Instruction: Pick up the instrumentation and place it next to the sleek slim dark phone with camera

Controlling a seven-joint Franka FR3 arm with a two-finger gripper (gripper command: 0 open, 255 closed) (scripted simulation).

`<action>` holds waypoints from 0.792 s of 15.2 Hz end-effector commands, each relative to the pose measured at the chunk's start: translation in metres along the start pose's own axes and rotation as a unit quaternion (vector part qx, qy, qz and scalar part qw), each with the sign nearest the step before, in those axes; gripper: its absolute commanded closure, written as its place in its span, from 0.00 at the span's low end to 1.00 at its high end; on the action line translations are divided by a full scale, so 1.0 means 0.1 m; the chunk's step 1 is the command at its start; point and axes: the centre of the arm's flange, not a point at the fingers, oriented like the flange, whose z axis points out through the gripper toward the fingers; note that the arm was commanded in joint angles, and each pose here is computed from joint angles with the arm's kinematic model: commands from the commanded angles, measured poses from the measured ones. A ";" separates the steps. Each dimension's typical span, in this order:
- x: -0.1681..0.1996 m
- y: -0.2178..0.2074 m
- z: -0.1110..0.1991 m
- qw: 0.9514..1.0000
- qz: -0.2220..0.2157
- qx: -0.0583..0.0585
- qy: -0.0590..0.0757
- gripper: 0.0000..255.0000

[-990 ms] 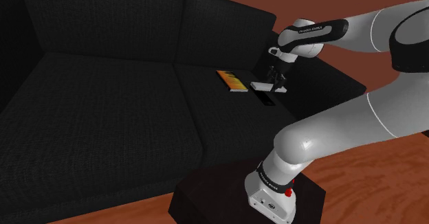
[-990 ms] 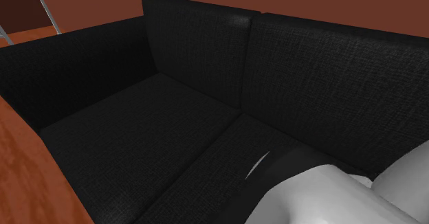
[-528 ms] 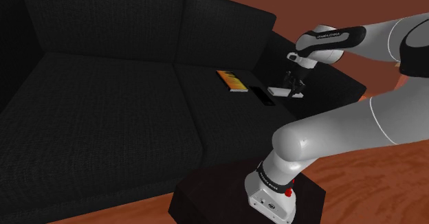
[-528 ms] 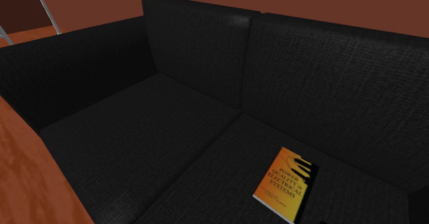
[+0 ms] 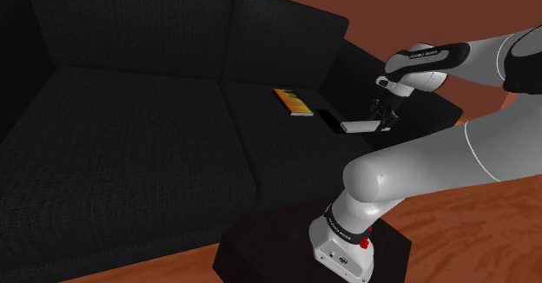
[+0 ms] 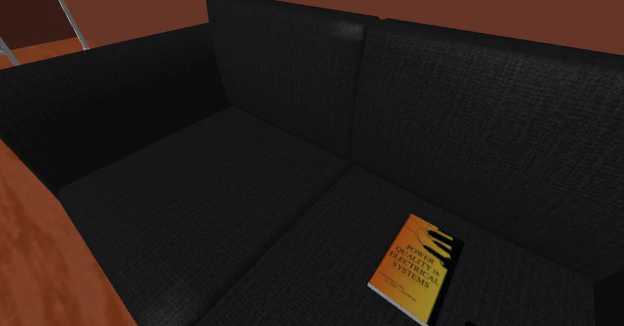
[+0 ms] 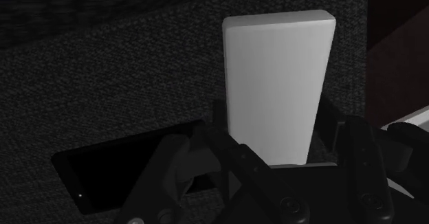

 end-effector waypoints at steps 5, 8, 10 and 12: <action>-0.03 0.00 0.31 1.000 0.003 -0.001 -0.001 1.00; -0.03 0.00 0.47 1.000 0.003 -0.001 -0.001 1.00; -0.03 0.01 0.57 1.000 0.003 -0.001 -0.001 1.00; -0.03 0.01 0.64 1.000 0.003 -0.001 -0.001 1.00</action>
